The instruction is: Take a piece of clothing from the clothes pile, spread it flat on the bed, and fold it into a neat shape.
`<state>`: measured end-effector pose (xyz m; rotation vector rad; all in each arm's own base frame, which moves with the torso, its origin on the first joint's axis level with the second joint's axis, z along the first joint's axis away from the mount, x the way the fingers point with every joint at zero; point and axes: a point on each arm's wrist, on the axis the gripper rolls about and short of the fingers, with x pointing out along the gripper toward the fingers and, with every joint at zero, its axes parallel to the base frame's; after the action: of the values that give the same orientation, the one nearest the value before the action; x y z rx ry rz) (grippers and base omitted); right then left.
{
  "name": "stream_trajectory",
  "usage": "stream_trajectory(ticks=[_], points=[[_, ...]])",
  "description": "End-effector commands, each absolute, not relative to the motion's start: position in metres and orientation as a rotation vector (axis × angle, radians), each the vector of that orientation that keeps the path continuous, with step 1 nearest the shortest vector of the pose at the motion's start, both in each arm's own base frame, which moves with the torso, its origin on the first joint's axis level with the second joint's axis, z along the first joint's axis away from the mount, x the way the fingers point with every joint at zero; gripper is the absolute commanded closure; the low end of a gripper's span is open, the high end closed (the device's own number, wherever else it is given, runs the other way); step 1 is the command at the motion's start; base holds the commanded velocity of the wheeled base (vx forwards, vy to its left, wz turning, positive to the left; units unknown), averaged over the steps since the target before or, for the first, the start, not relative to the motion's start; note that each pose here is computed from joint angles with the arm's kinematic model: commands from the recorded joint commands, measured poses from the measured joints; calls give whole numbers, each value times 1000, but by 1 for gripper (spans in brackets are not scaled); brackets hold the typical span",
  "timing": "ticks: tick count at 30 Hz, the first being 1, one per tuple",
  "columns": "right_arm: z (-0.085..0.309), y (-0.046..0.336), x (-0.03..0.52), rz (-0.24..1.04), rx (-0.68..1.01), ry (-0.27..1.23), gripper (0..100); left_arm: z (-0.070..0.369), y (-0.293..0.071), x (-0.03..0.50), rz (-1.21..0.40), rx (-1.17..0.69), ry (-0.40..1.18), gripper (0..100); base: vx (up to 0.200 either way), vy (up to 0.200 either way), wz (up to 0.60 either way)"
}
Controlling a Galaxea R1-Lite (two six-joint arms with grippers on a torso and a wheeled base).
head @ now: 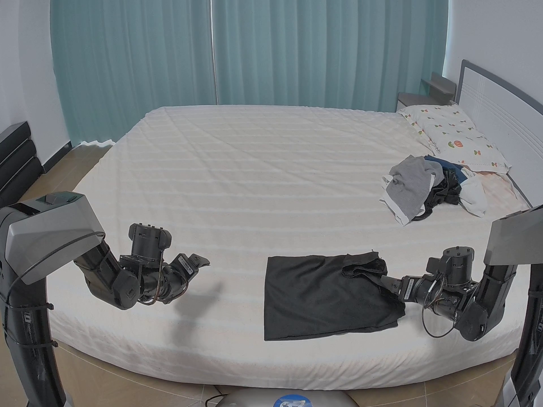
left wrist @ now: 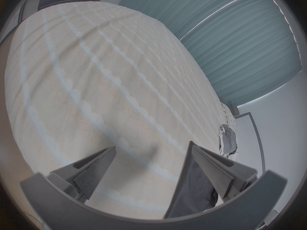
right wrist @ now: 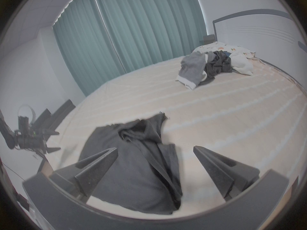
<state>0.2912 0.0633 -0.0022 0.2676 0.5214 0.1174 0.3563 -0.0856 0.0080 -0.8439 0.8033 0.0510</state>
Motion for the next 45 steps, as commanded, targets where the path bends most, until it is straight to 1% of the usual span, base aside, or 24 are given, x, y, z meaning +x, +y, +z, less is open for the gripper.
stream_trajectory(ticks=[1,6,7,8,11,14,17,19,20,25,30,34,40,45], points=[[26,84,291,188,327,449,0,5,-87,356,50,-837,810,0,0,0,0],[25,110,288,248,388,497,0,5,-87,356,51,-835,813,0,0,0,0],[25,110,288,248,388,497,0,5,-87,356,51,-835,813,0,0,0,0],[26,122,285,274,408,535,0,5,-87,356,50,-835,812,0,0,0,0],[29,139,284,329,442,586,0,4,-87,357,49,-837,813,0,0,0,0],[23,149,289,344,452,658,0,2,-88,358,53,-836,816,0,0,0,0],[11,154,304,319,462,686,0,1,-87,358,55,-836,817,0,0,0,0],[11,154,305,319,463,686,0,1,-87,358,55,-836,817,0,0,0,0],[0,154,316,298,462,695,0,1,-87,358,56,-837,816,0,0,0,0],[-18,155,326,274,454,727,0,0,-87,358,56,-835,817,0,0,0,0],[-15,156,336,263,449,726,0,-4,-87,360,64,-832,822,0,0,0,0],[-15,149,358,216,455,736,0,-4,-87,360,63,-833,820,0,0,0,0],[-13,142,379,190,476,688,0,-4,-87,361,64,-832,820,0,0,0,0],[-11,128,395,101,483,626,0,-4,-87,361,64,-832,820,0,0,0,0]])
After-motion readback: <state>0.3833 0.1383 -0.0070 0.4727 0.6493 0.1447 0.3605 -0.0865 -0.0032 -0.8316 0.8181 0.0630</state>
